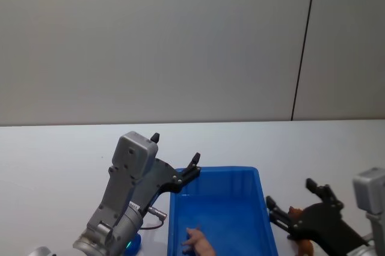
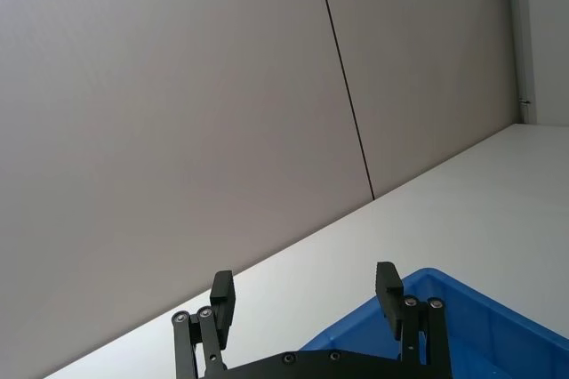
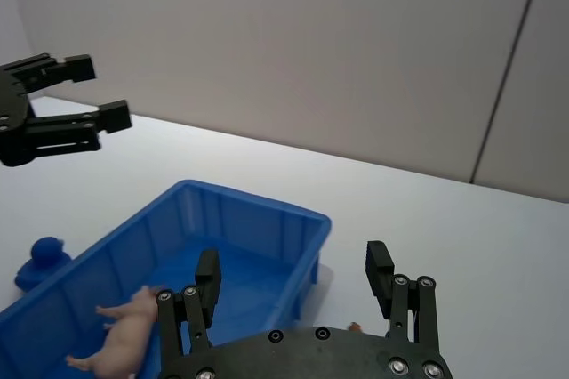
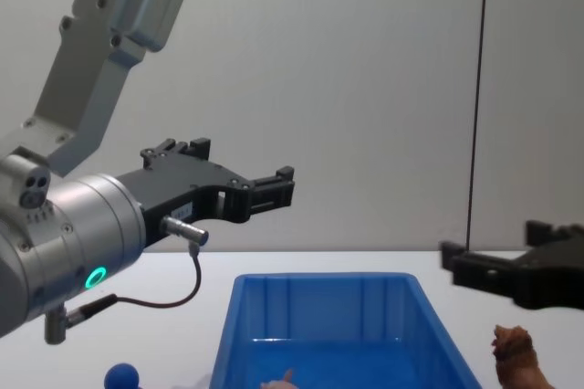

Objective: Pick up the two dolls from the table and place them into the box.

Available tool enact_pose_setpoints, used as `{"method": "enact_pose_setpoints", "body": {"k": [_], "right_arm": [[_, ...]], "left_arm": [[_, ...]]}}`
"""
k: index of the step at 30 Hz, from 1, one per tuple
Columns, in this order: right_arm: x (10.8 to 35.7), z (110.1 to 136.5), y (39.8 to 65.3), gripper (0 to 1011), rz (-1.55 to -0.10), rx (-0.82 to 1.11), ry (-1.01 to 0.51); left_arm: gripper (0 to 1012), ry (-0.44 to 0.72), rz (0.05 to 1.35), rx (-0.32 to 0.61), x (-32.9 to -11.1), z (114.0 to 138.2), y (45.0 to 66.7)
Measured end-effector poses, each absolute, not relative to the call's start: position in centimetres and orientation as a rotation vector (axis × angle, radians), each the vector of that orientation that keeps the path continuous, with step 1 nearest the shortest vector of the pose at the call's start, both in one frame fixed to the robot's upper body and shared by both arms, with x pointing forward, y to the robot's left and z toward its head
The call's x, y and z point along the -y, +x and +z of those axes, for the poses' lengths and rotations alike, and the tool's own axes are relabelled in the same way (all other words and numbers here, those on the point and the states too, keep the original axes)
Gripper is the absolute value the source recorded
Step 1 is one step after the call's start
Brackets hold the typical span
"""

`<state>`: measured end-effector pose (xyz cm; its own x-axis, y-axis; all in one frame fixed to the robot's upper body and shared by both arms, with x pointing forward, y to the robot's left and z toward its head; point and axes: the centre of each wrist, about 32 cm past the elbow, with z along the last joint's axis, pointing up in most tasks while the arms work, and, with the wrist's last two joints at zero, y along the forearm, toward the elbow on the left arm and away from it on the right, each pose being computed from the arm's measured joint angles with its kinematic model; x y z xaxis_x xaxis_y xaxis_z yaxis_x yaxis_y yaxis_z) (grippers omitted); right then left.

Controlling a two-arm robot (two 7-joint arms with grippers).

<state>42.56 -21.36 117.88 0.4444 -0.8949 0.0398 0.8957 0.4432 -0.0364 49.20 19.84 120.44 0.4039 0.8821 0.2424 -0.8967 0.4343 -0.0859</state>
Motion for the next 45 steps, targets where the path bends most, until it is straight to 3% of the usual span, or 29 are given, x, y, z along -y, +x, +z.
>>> {"method": "enact_pose_setpoints", "body": {"k": [12, 21, 42, 45], "right_arm": [[22.8, 117.9, 40.6, 1001, -1.23, -0.013, -0.103], [23.3, 116.4, 39.7, 1001, -1.298, -0.075, -0.17], [22.2, 112.8, 40.7, 1001, -1.278, -0.141, -0.224], [21.9, 112.4, 40.9, 960, -1.27, -0.148, -0.227]], "left_arm": [[1001, 0.061, 1.124, 0.268, -19.8, 120.4, 49.2], [1001, 0.061, 1.124, 0.268, -19.8, 120.4, 49.2], [1001, 0.061, 1.124, 0.268, -19.8, 120.4, 49.2], [1001, 0.061, 1.124, 0.268, -19.8, 120.4, 49.2]]}}
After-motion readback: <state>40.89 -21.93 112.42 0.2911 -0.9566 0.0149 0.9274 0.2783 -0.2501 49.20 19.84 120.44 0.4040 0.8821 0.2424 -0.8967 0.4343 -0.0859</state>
